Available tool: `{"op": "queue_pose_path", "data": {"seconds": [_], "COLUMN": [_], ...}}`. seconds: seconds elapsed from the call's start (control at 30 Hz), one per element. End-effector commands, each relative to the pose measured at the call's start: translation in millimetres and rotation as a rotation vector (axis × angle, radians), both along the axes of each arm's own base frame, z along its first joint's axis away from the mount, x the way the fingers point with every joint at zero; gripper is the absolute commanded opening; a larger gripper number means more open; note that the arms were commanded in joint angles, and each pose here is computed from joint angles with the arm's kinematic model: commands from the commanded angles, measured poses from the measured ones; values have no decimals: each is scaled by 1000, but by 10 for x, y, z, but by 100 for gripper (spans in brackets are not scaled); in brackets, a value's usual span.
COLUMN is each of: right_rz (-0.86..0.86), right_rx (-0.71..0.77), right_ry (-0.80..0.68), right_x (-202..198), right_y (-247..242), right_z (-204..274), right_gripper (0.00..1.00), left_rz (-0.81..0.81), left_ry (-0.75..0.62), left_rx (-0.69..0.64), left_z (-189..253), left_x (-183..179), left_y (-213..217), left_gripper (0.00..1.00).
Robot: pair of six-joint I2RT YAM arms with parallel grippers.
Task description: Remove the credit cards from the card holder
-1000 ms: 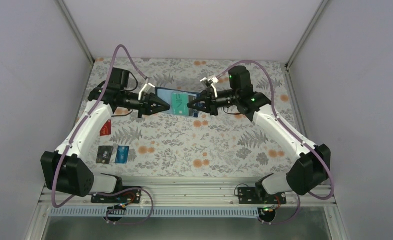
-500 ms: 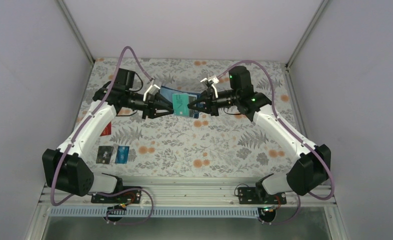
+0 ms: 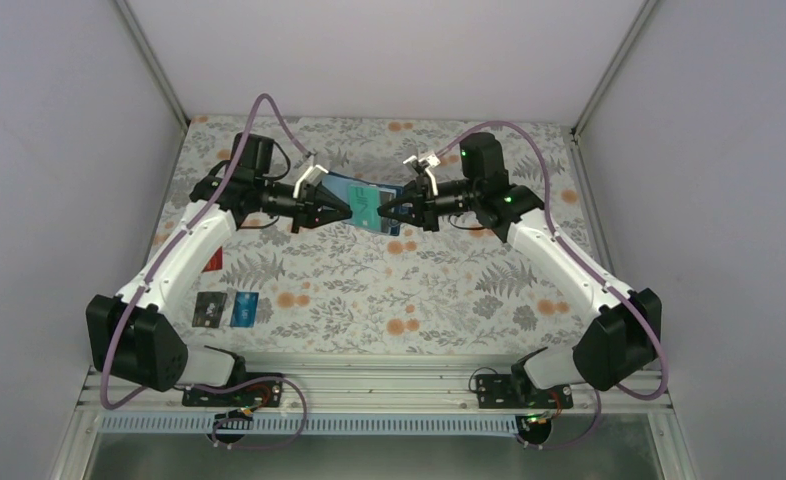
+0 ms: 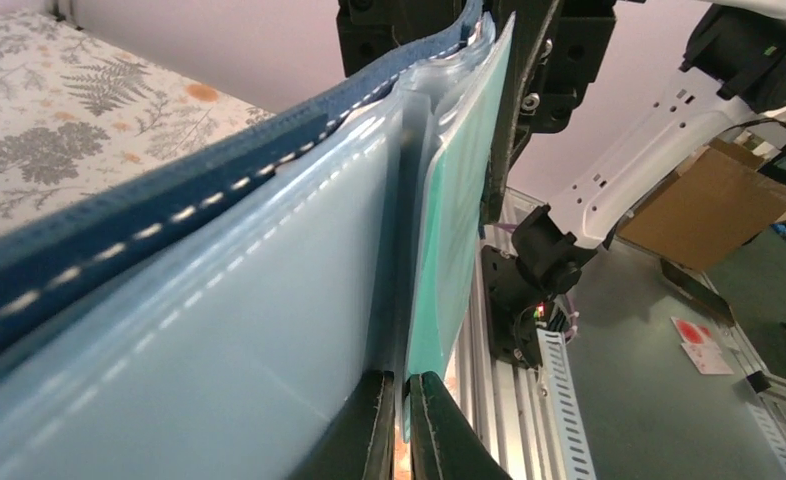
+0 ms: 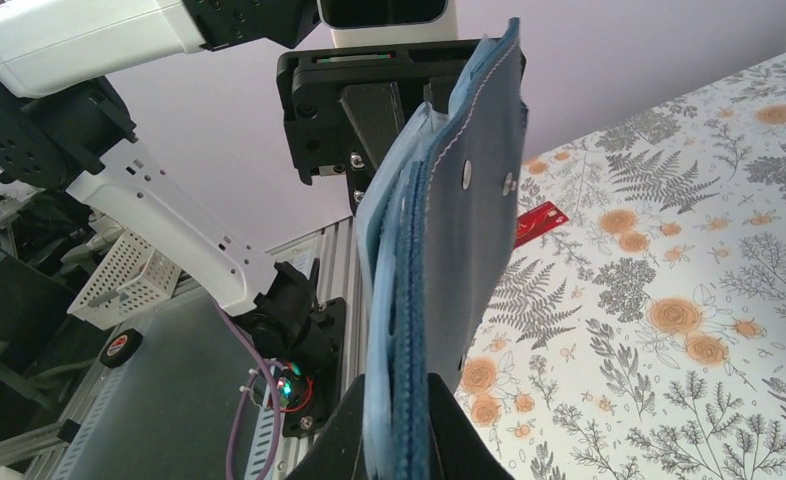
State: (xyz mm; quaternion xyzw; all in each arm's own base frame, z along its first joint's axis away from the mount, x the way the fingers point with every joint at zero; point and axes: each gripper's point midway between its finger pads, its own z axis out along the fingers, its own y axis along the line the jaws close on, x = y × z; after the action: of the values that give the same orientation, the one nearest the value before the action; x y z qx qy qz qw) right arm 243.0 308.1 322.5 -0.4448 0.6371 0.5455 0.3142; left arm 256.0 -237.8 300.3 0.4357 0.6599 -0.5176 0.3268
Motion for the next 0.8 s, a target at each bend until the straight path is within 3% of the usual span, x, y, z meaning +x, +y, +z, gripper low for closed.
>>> {"op": "queue_pose_path", "data": {"seconds": [0.0,0.37,0.5,0.57,0.7,0.77], "right_rz": [109,130,114,96,41,33], "right_rx": [57,63,52,43,30,32], "right_ry": [-20,-29,-29,-32,-39,-35], "right_x": [-239,-265,-227,-198,-108,-84], "right_y": [17,43,48,47,6,-2], "right_z": [130,129,98,84,59,44], "right_gripper": [7,6,5,7,22,22], "left_rz": [24,-163,-193,-197,-161,-130], "left_ry": [-37,5,6,-1,-9,5], "left_rx": [38,-90,-115,-115,-106,-95], "left_z": [-68,186,255,260,271,230], "left_x": [129,-135,-197,-227,-223,-173], "left_y": [-90,-214,-206,-197,-128,-86], "left_gripper": [8,20,3,3,2,2]}}
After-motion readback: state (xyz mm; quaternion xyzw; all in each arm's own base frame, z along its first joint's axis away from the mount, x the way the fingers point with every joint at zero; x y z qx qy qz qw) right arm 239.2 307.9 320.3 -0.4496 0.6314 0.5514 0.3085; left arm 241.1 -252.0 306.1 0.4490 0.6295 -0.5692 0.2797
